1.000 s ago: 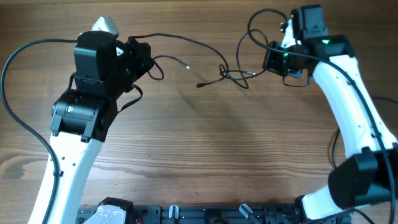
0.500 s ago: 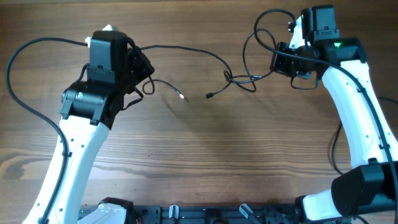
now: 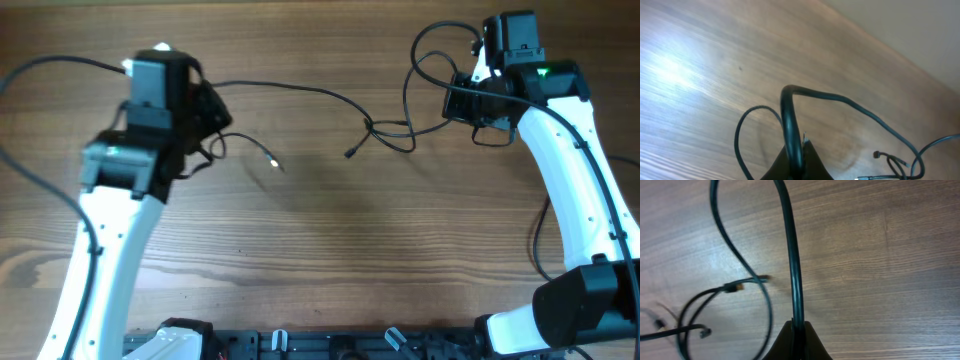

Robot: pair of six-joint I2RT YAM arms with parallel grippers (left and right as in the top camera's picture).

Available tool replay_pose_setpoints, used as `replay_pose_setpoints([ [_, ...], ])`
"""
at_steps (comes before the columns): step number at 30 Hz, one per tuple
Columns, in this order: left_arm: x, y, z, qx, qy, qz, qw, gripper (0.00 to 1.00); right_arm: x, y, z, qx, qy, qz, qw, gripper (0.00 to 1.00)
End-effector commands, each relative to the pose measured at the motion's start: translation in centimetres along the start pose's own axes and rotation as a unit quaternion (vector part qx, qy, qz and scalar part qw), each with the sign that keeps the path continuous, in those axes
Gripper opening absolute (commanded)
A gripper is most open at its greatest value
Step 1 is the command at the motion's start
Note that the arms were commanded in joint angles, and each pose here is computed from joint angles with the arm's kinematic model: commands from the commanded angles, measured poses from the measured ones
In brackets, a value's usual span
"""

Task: Untangle cables

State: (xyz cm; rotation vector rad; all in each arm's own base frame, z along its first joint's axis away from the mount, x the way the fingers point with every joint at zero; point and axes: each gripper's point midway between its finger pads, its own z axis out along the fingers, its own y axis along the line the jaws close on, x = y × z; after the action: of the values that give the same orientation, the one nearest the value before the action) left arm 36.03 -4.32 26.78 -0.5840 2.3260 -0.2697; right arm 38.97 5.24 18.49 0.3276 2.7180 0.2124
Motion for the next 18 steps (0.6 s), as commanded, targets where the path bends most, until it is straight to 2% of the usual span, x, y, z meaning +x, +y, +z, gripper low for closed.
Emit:
replay_pose_setpoints([
  [1, -7.5, 0.8, -7.1, 0.009, -0.116, -0.009, 0.993, 0.04, -0.6, -0.4, -0.4, 0.008, -0.016, 0.036, 0.999, 0.04],
  [5, -12.1, 1.6, -12.4, 0.026, -0.208, -0.041, 0.977, 0.04, -0.8, 0.4, -0.3, -0.014, -0.017, 0.035, 0.999, 0.05],
  [9, -15.1, 1.0, -16.2, 0.061, -0.288, -0.049, 0.954, 0.04, -0.4, 1.1, 0.9, -0.032, 0.005, 0.034, 0.999, 0.04],
  [13, -16.8, 1.2, -17.5, 0.066, -0.328, -0.059, 0.941, 0.04, 0.6, 2.3, 3.3, -0.056, 0.045, 0.029, 0.997, 0.04],
  [18, -18.4, 3.3, -18.6, 0.048, -0.364, -0.121, 0.922, 0.04, 1.5, 3.1, 5.8, -0.054, 0.072, 0.020, 0.996, 0.04],
])
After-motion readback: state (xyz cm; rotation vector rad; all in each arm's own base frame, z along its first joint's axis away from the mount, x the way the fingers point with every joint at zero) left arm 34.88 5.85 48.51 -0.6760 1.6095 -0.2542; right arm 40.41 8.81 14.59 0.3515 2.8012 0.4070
